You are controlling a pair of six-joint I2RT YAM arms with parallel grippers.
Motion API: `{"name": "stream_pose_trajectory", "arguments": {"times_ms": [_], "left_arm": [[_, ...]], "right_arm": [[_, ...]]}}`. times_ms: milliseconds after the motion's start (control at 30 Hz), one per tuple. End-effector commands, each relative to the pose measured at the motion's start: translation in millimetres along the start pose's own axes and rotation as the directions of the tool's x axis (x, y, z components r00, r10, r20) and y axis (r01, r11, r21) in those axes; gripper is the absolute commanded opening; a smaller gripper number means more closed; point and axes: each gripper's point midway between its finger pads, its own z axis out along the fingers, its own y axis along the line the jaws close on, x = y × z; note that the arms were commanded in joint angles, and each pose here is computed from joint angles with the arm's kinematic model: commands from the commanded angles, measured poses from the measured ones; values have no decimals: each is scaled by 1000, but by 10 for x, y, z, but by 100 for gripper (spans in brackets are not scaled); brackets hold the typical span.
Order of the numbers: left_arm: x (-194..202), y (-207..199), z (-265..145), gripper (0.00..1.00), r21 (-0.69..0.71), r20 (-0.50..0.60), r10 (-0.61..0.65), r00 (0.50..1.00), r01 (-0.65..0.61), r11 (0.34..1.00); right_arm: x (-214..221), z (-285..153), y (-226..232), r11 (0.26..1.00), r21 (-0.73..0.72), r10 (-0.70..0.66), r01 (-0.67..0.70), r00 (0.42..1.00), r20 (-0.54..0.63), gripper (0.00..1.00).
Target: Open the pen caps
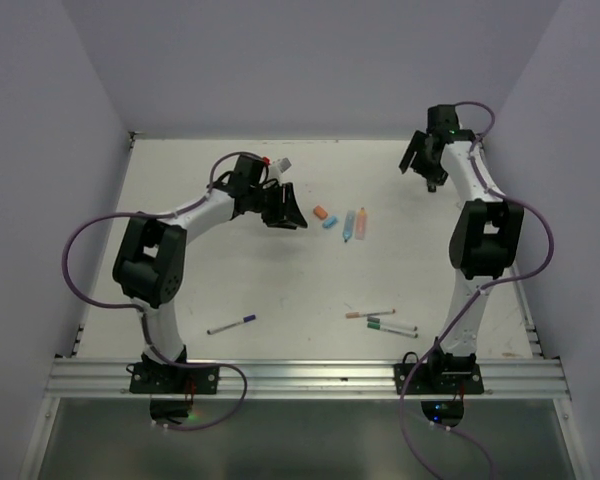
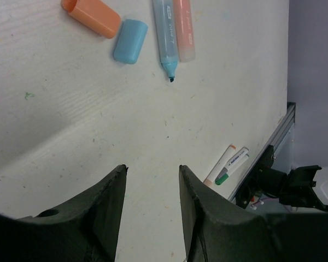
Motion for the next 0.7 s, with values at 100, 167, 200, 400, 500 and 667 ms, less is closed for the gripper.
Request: {"name": "stream_pose_trajectory", "arguments": {"times_ms": [100,167,200,400,500,667], "left_arm": [[-145,-489,-218,47,132,74,67,995,-76,988],[-167,-525,-241,47,138,79,71,994,-81,987],[-181,-538,-248,47,139,81,74,994,-85,987],[-183,-563,-246,47,149,80,68,994,-80,986],[-164,-562,-237,47,157,78,56,995,-68,985],[-192,-653,-228,47,207,89,35,995,-53,977]], "right_arm": [[-527,165,-330,993,106,47,-58,994,99,75],[-506,295,-368,991,128,28,-38,996,84,75],[-537,314,-393,989,141,25,-38,995,93,75],[-574,518,-499,985,168,10,-28,994,110,76],[-584,612,-524,985,174,-5,-13,995,103,76],[-556,736,-614,983,186,-8,-7,997,79,77]]}}
